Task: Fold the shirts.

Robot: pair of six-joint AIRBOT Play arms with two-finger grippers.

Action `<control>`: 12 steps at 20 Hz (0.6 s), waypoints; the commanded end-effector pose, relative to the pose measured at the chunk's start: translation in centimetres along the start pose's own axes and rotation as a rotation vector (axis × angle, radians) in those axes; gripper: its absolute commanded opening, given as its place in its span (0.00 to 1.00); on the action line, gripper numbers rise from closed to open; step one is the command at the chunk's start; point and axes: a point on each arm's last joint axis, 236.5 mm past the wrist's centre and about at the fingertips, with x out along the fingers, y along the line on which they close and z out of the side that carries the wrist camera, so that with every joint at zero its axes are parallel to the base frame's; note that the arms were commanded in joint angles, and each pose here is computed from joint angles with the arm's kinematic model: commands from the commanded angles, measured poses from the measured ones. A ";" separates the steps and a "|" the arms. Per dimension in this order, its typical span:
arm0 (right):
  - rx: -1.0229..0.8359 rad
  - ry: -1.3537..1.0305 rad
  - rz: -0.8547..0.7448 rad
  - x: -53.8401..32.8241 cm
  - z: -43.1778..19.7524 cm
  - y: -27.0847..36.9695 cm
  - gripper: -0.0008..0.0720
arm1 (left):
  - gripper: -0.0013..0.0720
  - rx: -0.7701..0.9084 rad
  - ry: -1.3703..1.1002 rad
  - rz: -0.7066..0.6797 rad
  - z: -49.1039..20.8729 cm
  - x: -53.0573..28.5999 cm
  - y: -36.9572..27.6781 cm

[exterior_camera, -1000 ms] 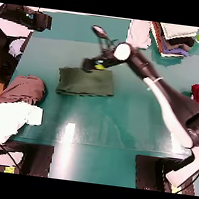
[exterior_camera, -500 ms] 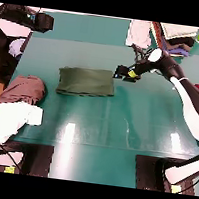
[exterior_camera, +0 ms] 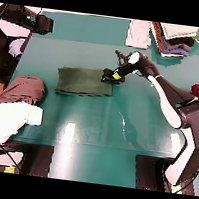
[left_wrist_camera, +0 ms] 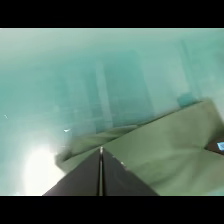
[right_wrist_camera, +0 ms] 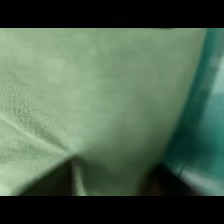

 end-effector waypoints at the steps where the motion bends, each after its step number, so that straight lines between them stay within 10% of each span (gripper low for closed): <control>1: -0.027 -0.023 -0.003 0.7 0.6 0.8 0.03 | 0.05 -0.013 0.004 -0.043 -0.1 0.0 -1.0; 6: -0.022 -0.194 -0.002 -7.3 4.9 -0.9 0.03 | 0.05 0.087 -0.024 -0.094 0.4 0.4 -5.3; 12: 0.073 -0.373 -0.413 -27.3 4.8 -17.3 0.03 | 0.05 0.208 -0.042 -0.186 -0.1 0.2 -11.9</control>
